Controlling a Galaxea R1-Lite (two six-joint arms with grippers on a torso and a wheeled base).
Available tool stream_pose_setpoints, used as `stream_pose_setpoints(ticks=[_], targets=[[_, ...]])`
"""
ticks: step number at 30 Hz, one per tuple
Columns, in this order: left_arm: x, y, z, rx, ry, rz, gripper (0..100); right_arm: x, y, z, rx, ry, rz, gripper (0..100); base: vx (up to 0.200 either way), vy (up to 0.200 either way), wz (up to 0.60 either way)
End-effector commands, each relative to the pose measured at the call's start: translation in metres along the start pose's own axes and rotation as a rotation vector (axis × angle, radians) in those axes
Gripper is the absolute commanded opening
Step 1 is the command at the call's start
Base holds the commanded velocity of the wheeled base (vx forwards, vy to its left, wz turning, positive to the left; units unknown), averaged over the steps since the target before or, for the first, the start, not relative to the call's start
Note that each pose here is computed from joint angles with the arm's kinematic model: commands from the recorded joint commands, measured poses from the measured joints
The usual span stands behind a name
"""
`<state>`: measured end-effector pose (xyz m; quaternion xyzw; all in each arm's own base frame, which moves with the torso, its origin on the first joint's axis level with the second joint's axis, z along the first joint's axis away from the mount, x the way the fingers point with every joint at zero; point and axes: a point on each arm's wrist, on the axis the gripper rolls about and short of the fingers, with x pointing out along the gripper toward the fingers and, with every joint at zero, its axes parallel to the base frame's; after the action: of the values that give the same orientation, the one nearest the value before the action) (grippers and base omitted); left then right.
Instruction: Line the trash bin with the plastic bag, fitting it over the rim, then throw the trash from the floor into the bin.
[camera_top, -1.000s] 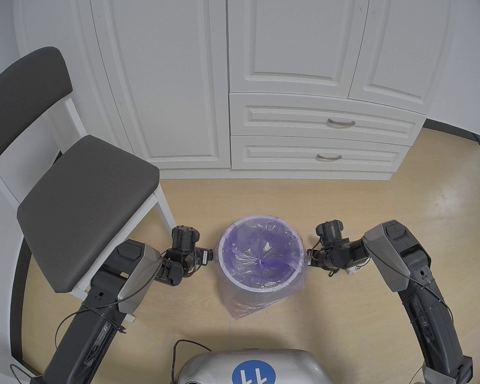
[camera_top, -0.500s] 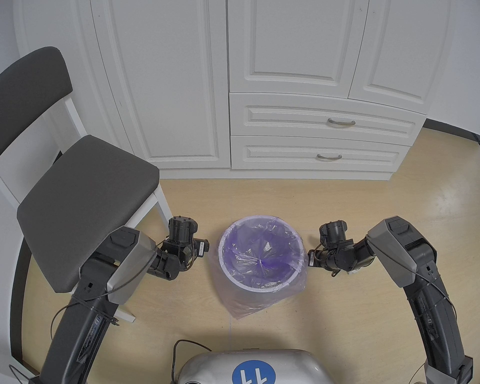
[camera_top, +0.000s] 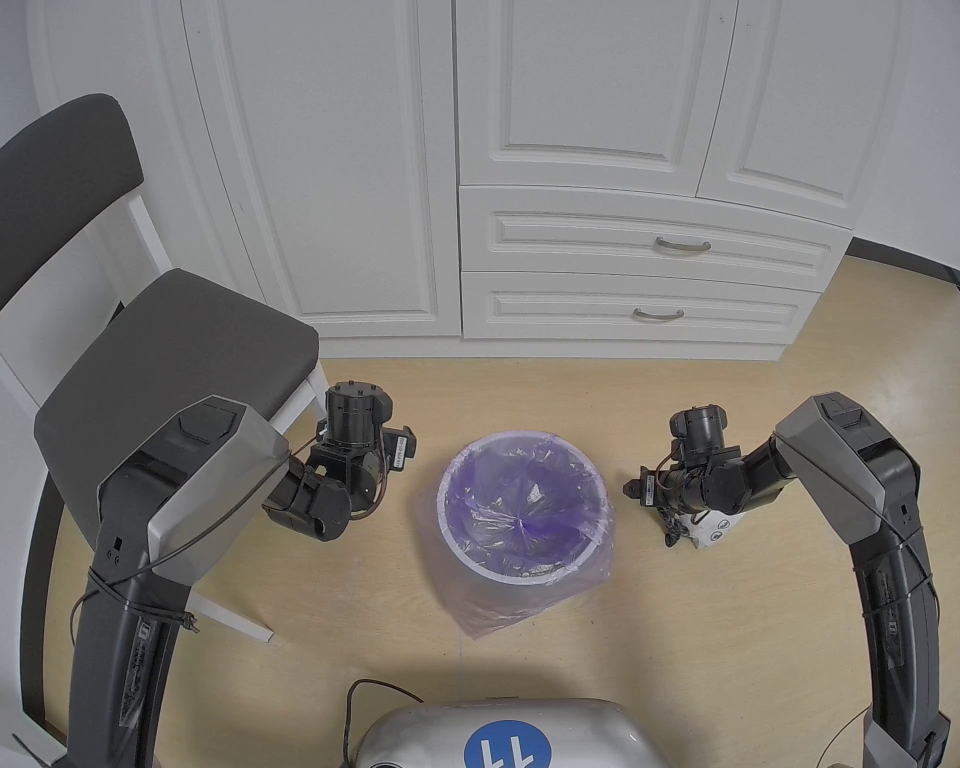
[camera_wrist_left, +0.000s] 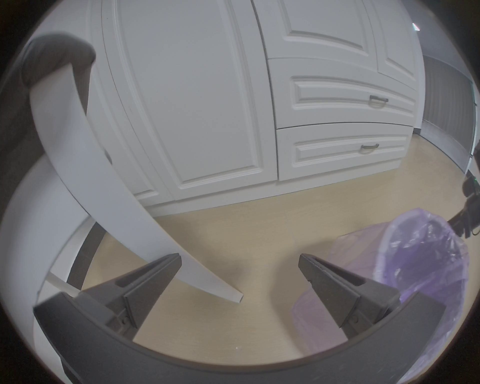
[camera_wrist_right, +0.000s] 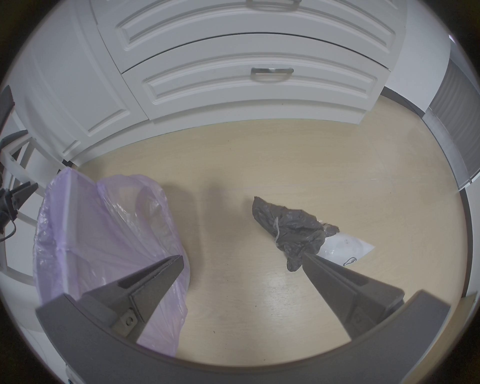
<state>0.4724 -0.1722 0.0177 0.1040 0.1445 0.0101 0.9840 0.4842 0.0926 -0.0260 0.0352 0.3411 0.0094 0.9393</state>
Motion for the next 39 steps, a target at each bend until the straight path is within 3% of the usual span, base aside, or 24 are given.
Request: stream_pose_setpoints(ticks=[1, 8, 15, 20, 26, 28, 30, 35, 36, 37, 39], targets=[[-0.019, -0.015, 0.010, 0.012, -0.021, -0.041, 100, -0.009, -0.002, 0.010, 0.001, -0.022, 0.000, 100, 0.000, 0.000, 0.00], [-0.036, -0.033, 0.006, 0.023, -0.025, -0.091, 100, -0.010, -0.007, 0.007, -0.025, -0.010, -0.010, 100, 0.000, 0.000, 0.00], [-0.055, -0.033, 0.016, 0.000, -0.083, -0.104, 100, -0.011, -0.014, 0.010, -0.033, -0.012, -0.020, 100, 0.000, 0.000, 0.00], [-0.086, -0.034, 0.024, -0.011, -0.126, -0.141, 100, -0.011, -0.021, 0.012, -0.039, -0.017, -0.030, 100, 0.000, 0.000, 0.00], [-0.150, -0.032, 0.031, -0.048, -0.170, -0.265, 100, -0.012, -0.023, 0.012, -0.039, -0.017, -0.029, 100, 0.000, 0.000, 0.00], [-0.162, -0.026, 0.034, -0.064, -0.192, -0.285, 100, -0.012, -0.023, 0.013, -0.039, -0.022, -0.023, 100, 0.000, 0.000, 0.00], [-0.190, -0.005, 0.042, -0.107, -0.261, -0.302, 100, -0.017, -0.029, 0.015, -0.035, -0.052, 0.005, 100, 0.000, 0.000, 0.00], [-0.226, 0.036, 0.032, -0.170, -0.279, -0.277, 100, -0.037, -0.041, 0.025, -0.071, -0.117, 0.042, 100, 0.000, 0.000, 0.00], [-0.226, 0.036, 0.032, -0.170, -0.279, -0.277, 100, -0.037, -0.041, 0.025, -0.071, -0.117, 0.042, 100, 0.000, 0.000, 0.00], [-0.233, 0.053, 0.027, -0.182, -0.286, -0.259, 100, -0.047, -0.046, 0.028, -0.075, -0.143, 0.078, 100, 0.000, 0.000, 0.00], [-0.235, 0.065, 0.025, -0.207, -0.300, -0.240, 100, -0.055, -0.052, 0.032, -0.072, -0.167, 0.108, 100, 0.000, 0.000, 0.00]])
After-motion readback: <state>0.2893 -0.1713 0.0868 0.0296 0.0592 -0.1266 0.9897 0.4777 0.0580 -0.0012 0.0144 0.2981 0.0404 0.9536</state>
